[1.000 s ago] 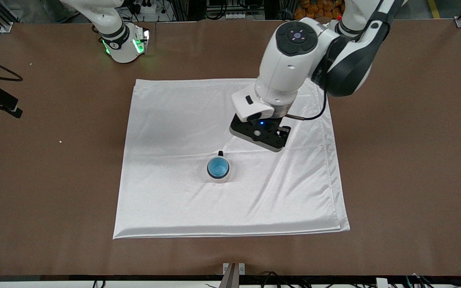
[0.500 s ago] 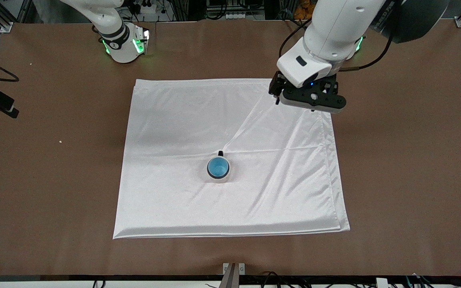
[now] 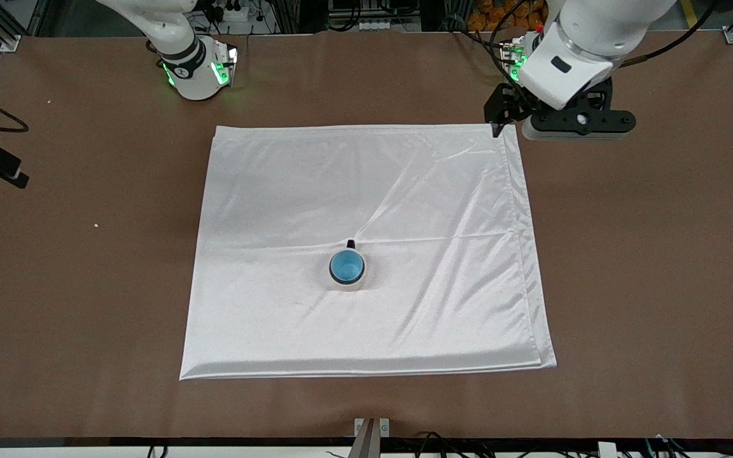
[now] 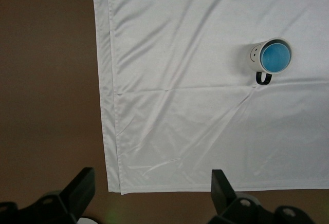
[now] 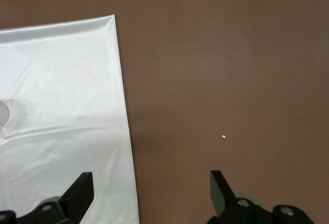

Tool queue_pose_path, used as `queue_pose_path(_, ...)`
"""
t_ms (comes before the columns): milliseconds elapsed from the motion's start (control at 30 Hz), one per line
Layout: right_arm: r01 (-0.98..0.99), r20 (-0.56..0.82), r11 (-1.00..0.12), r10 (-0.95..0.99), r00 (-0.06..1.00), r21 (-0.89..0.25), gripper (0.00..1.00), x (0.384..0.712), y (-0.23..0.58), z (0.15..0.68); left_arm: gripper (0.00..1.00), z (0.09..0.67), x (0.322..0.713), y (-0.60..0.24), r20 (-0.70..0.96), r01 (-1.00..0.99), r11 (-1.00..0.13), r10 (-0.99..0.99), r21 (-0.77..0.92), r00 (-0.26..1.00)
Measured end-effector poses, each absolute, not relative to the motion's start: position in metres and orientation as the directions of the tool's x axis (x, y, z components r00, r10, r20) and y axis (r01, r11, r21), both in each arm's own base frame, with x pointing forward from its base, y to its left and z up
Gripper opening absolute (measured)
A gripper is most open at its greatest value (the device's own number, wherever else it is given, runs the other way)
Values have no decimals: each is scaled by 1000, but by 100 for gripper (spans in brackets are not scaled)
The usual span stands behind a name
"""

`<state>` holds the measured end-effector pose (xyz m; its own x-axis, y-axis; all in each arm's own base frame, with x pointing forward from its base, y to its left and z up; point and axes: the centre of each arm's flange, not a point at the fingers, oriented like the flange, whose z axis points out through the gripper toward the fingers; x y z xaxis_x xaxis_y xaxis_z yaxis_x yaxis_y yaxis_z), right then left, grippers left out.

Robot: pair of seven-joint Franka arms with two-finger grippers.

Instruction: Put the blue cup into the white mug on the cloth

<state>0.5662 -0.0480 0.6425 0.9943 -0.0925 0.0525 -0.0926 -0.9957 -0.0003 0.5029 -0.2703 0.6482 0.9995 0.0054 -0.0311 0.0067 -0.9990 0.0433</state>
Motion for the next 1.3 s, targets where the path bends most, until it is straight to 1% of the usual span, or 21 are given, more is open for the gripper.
queue_pose_path(367, -95, 40, -995, -95, 995, 0, 100, 567, -50, 636, 100, 644, 522, -211, -99, 104, -993, 98, 51, 990)
queue_pose_path(633, -96, 37, -995, -96, 995, 0, 100, 567, -50, 635, 100, 642, 525, -201, -111, 117, -992, 111, 46, 988)
queue_pose_path(933, -95, 42, -995, -95, 995, 0, 100, 567, -50, 635, 100, 640, 528, -194, -109, 96, -995, 92, 38, 990)
queue_pose_path(1300, -95, 43, -995, -95, 995, 0, 100, 569, -50, 633, 100, 645, 521, -193, -68, 8, -999, 10, -36, 998)
